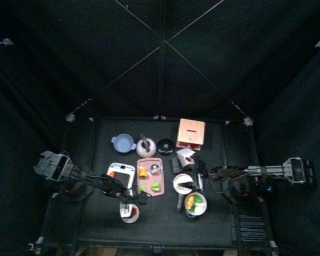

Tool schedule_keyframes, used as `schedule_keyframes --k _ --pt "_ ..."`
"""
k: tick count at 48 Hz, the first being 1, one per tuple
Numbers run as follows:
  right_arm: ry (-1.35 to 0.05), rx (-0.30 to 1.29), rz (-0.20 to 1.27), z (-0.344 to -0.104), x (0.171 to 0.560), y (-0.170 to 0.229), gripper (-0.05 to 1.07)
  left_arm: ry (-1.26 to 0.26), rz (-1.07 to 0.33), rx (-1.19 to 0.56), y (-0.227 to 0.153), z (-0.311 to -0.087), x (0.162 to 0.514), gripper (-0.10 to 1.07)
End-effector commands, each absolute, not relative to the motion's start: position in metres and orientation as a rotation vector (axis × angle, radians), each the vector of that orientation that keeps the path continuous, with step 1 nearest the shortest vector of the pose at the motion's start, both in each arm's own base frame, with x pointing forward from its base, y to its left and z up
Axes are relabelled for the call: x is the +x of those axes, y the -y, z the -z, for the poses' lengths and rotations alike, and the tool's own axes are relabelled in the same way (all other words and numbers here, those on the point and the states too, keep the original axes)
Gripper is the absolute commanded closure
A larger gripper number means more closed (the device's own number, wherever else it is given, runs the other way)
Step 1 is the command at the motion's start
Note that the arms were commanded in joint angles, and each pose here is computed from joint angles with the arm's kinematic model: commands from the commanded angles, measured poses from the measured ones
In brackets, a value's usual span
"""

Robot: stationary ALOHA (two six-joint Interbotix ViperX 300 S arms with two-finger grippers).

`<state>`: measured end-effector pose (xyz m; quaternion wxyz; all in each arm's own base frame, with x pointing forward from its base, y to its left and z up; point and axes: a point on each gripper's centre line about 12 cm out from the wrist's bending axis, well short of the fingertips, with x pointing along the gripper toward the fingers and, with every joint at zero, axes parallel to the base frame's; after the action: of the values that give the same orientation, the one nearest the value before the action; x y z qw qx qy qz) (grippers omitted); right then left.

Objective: Grab starfruit bottom

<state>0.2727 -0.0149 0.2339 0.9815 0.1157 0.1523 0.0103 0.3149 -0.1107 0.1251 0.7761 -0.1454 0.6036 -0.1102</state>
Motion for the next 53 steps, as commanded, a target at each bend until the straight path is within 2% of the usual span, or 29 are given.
schedule_keyframes --k 1,37,53 --pt "-0.285 0.234 -0.021 -0.241 0.274 0.016 0.04 -1.268 0.246 -0.315 0.111 -0.136 0.321 0.0" --pt "-0.279 0.226 -0.021 -0.242 0.271 0.016 0.04 -1.197 0.279 -0.212 0.109 -0.165 0.336 0.0" --pt "-0.232 0.192 -0.033 -0.255 0.266 0.014 0.04 -1.179 0.271 -0.136 0.101 -0.174 0.331 0.01"
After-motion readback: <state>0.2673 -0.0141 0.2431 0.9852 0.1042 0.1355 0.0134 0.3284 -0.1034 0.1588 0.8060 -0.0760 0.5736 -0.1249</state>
